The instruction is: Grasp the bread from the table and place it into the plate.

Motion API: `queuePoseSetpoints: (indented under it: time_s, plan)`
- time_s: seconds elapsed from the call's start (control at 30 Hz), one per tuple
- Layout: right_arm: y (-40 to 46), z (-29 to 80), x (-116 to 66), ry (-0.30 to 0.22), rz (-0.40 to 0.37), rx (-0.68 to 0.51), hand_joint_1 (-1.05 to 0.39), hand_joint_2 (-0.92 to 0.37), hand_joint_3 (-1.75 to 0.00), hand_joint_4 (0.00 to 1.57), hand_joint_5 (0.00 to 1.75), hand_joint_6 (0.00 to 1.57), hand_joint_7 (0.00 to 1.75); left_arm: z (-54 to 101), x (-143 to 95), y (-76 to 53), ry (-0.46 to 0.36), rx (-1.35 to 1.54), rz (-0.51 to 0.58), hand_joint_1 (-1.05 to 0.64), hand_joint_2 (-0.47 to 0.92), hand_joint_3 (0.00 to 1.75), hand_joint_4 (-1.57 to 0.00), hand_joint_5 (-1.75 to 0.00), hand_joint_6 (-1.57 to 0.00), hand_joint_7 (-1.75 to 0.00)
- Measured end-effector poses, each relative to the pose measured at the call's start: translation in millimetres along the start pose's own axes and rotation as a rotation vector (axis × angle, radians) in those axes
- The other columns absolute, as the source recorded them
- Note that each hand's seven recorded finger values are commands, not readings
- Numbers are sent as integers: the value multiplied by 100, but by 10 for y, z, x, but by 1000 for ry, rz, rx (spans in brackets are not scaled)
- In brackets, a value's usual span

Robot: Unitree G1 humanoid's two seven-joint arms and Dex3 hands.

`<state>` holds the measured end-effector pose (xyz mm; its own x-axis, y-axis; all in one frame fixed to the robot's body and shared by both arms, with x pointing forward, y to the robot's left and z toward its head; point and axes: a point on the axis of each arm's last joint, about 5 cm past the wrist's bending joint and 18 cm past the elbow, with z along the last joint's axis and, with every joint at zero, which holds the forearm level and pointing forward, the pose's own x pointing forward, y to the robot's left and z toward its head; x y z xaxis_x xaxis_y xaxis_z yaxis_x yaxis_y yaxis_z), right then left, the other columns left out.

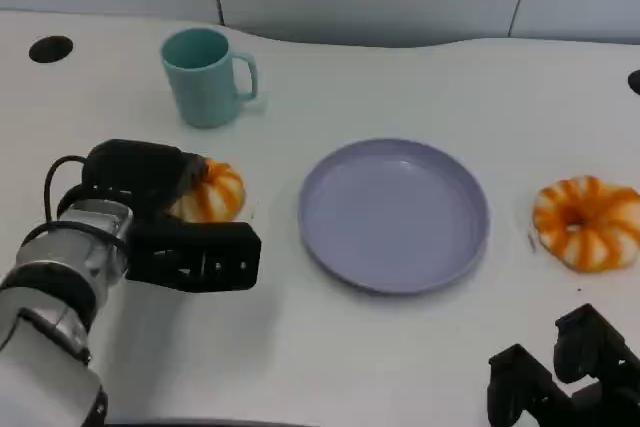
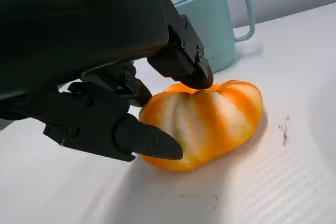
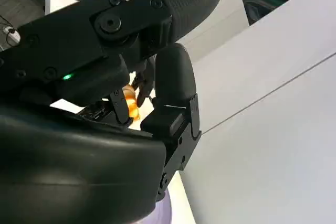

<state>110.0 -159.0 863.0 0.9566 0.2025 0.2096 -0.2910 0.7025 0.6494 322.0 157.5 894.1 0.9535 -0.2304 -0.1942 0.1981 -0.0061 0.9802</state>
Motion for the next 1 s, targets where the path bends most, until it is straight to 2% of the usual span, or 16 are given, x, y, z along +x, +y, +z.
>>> queuePoseSetpoints:
  time_s: [0.93,1.0]
  plan:
    - [7,7,46,-15,11,6,-44,-86,0,77,175,68,169,1,-2,18,-41,-51,43,2,81,0,-114,-2,-109,-1]
    - [6,8,46,-15,10,6,-44,-86,0,78,175,66,173,0,-5,15,-43,-56,57,4,82,1,-120,-5,-114,-3]
